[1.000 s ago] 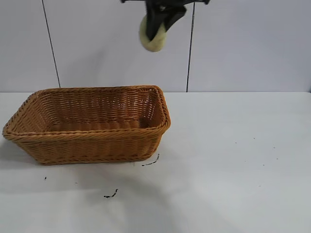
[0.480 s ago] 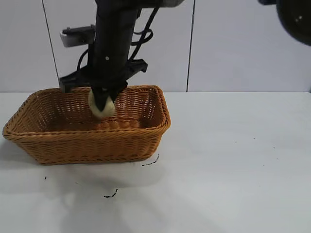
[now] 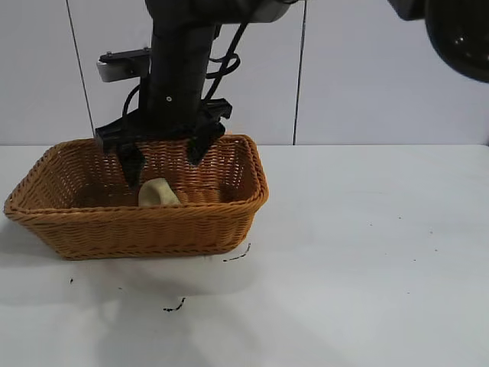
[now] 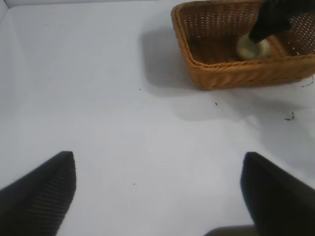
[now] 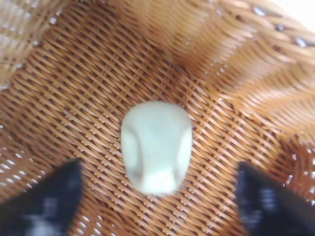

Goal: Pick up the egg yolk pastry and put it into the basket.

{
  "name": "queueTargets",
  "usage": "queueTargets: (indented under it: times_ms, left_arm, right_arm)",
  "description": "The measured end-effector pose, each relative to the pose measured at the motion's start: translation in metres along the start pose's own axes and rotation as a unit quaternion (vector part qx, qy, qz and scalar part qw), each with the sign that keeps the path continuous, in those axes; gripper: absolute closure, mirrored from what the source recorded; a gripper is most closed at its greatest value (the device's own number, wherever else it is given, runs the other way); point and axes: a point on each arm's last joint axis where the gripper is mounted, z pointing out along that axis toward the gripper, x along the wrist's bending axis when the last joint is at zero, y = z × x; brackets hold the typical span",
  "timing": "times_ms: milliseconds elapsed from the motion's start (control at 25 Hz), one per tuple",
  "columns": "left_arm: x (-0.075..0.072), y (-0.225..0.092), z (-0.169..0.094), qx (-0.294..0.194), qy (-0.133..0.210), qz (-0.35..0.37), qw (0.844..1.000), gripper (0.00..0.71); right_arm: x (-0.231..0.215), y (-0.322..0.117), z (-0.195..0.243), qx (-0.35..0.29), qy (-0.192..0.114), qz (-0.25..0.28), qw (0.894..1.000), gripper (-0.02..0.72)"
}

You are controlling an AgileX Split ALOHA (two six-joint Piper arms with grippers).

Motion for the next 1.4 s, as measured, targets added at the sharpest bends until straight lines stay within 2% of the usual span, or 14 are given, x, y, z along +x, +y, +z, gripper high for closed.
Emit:
queueTargets:
  times_ms: [200,440,720,880,1080,1400]
  left_arm:
    - [0.000,0.000,0.000,0.000,0.000,0.000,1.000,0.017]
    - [0.000,0.000,0.000,0.000,0.000,0.000,1.000,0.017]
    - [0.000,0.000,0.000,0.000,0.000,0.000,1.000,0.017]
    - [0.000,0.000,0.000,0.000,0.000,0.000,1.000,0.017]
    - [0.000,0.000,0.000,0.000,0.000,0.000,1.000,0.017]
    - [0.000,0.000,0.000,0.000,0.000,0.000,1.000,0.017]
  right_arm:
    - [-0.028,0.014,-0.047,-0.043,-0.014,0.024,0.999,0.015]
    - [-0.121,0.002,-0.066,-0.041,-0.062,0.107,0.992,0.010]
    - [-0.238,-0.045,-0.081,-0.002,-0.121,0.212,0.970,0.008]
    - [-0.281,-0.074,-0.092,0.028,-0.141,0.258,0.955,0.008]
    - [-0.302,-0.094,-0.100,0.062,-0.146,0.288,0.944,0.008]
    - [-0.305,-0.092,-0.134,0.036,-0.158,0.297,0.941,0.008]
